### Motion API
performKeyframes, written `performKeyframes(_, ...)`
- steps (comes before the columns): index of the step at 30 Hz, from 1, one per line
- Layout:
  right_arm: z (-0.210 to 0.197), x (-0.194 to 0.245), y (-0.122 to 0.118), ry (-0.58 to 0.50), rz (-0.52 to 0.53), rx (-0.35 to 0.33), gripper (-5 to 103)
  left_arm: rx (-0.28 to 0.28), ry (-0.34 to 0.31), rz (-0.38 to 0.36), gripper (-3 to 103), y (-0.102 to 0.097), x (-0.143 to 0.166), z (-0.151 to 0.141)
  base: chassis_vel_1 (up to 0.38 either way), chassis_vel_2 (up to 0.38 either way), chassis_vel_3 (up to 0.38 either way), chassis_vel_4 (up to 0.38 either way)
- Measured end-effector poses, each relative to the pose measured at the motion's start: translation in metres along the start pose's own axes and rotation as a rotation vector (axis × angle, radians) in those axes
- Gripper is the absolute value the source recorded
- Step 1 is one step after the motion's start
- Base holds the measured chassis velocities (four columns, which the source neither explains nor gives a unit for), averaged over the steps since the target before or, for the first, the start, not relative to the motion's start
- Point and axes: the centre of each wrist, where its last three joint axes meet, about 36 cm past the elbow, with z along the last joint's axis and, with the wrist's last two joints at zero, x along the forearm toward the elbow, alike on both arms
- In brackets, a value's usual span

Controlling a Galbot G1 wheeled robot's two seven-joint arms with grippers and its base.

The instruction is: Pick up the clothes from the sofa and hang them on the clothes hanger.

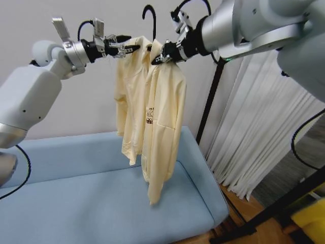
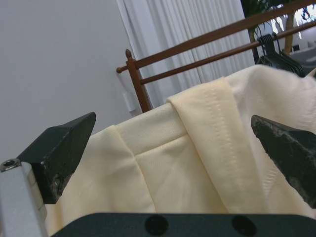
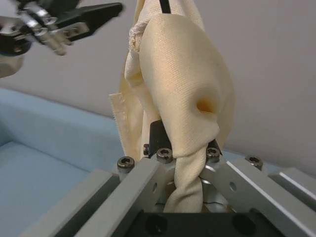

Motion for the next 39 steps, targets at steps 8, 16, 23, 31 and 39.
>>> performKeyframes(8, -0.003, -0.001, -0.023, -0.016, 0.098, -0.032, 1, 0.055, -0.055, -0.091, 100, -0.017, 0.038, 0.001, 0.0, 0.0, 0.0, 0.0)
performKeyframes(16, -0.027, -0.008, -0.019, -0.042, 0.266, -0.154, 1, 0.059, -0.014, -0.194, 100, -0.054, 0.13, 0.019, 0.0, 0.0, 0.0, 0.0)
performKeyframes(23, -0.062, -0.031, -0.019, -0.078, 0.473, -0.258, 1, 0.029, 0.039, -0.324, 100, -0.086, 0.177, 0.036, 0.0, 0.0, 0.0, 0.0)
performKeyframes(31, -0.085, -0.058, -0.014, -0.185, 0.665, -0.38, 1, 0.024, 0.002, -0.753, 100, -0.114, 0.166, 0.049, 0.0, 0.0, 0.0, 0.0)
performKeyframes(39, -0.092, -0.067, -0.038, -0.249, 0.809, -0.412, 1, 0.13, 0.067, -0.999, 100, -0.206, 0.137, 0.115, 0.0, 0.0, 0.0, 0.0)
